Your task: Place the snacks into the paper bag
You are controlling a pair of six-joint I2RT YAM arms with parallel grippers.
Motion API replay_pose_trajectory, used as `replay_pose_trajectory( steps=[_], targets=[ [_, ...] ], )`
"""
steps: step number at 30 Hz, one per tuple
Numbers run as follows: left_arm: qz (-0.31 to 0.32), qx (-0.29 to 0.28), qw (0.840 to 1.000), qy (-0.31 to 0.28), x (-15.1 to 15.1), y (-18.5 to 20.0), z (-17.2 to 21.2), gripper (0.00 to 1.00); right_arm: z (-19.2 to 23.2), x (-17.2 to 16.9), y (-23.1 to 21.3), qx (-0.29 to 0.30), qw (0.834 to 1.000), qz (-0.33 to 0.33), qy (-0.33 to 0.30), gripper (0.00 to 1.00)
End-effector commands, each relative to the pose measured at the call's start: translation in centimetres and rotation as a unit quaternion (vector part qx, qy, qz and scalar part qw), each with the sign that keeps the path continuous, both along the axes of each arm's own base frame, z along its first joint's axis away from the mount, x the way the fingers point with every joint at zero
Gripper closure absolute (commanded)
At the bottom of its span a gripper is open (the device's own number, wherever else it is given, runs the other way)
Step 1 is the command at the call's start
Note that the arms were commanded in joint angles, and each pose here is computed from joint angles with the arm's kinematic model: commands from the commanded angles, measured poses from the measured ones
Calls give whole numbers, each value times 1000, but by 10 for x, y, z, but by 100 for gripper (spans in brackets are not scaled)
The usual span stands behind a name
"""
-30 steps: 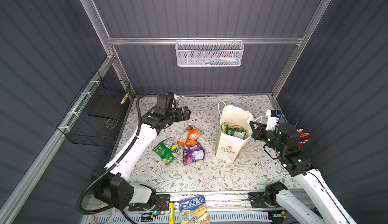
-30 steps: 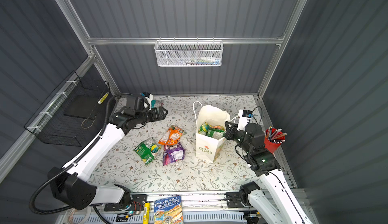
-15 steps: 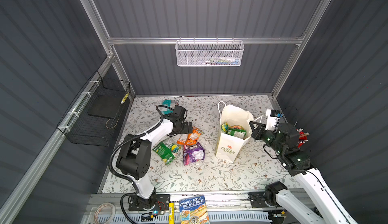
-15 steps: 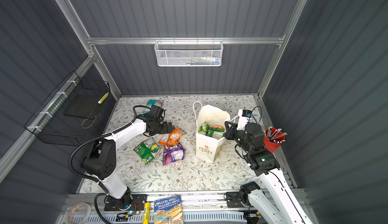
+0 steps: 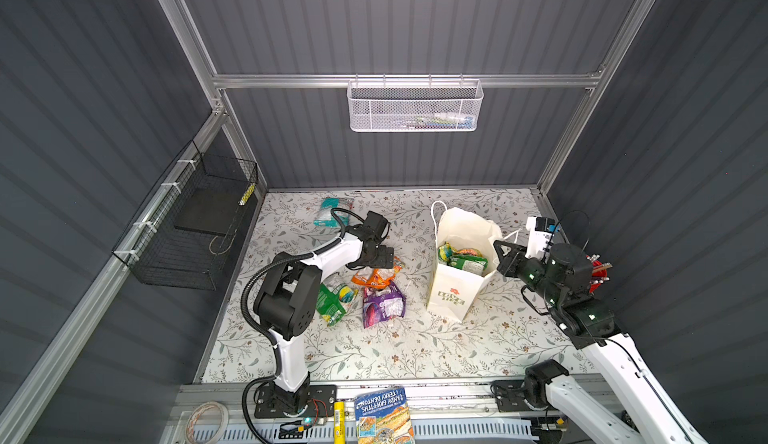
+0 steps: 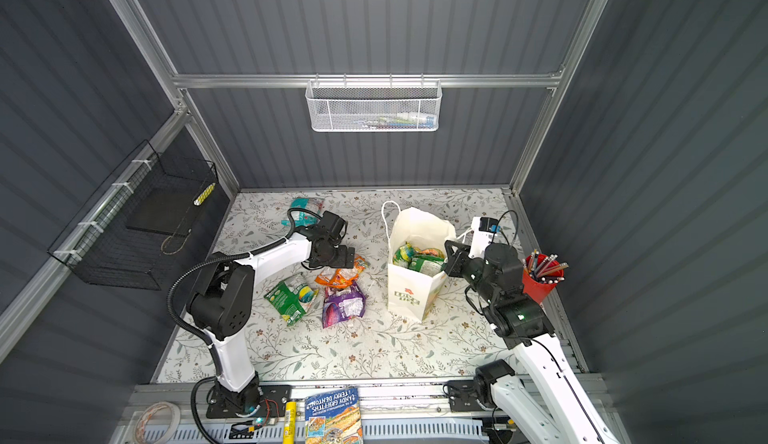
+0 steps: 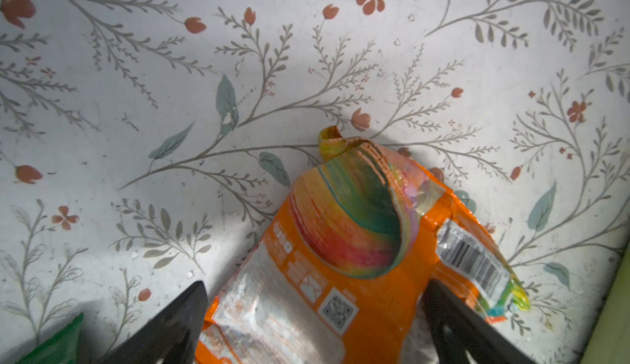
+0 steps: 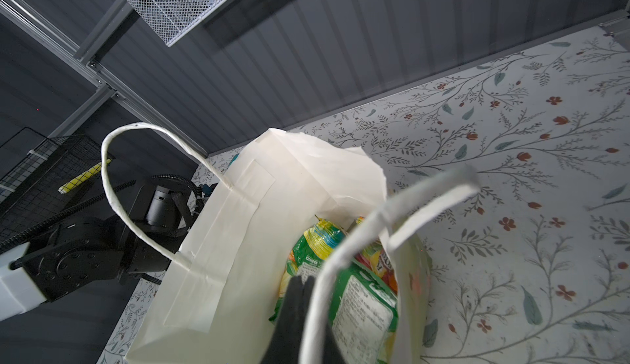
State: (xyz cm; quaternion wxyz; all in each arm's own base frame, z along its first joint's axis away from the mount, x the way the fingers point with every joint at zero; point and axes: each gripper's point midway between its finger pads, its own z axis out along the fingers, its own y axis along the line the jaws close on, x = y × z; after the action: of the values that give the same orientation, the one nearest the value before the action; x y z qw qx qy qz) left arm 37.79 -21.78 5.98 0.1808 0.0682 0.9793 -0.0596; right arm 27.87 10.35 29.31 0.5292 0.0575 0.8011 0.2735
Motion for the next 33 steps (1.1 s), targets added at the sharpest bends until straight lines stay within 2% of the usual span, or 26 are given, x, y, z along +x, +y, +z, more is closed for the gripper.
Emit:
replay_pose_trajectory(
  steps=[1,6,9,13,18,21,23,33],
  targets=[
    [-16,17,1000,3,-5,-4,2,0,-5,-1,0,0,1000,0,5,100],
    [-60,-15,997,-38,-13,-17,45,0,-5,-1,0,1,1000,2,5,100],
    [-106,2,994,-36,-24,-17,54,0,-5,-1,0,1,1000,2,6,100],
    [-123,63,990,-8,-34,-1,44,0,-6,0,0,1,1000,1,6,100],
    [-146,64,987,3,-44,-10,38,0,-6,0,0,0,1000,1,6,100],
    [-143,83,986,10,-42,-5,28,0,-4,-1,1,1,1000,3,5,100],
    [-155,75,985,15,-41,-11,20,0,-4,-2,1,2,1000,4,5,100],
    [-151,109,982,40,-17,-20,-23,0,-3,-2,-1,0,1000,1,3,100]
  ],
)
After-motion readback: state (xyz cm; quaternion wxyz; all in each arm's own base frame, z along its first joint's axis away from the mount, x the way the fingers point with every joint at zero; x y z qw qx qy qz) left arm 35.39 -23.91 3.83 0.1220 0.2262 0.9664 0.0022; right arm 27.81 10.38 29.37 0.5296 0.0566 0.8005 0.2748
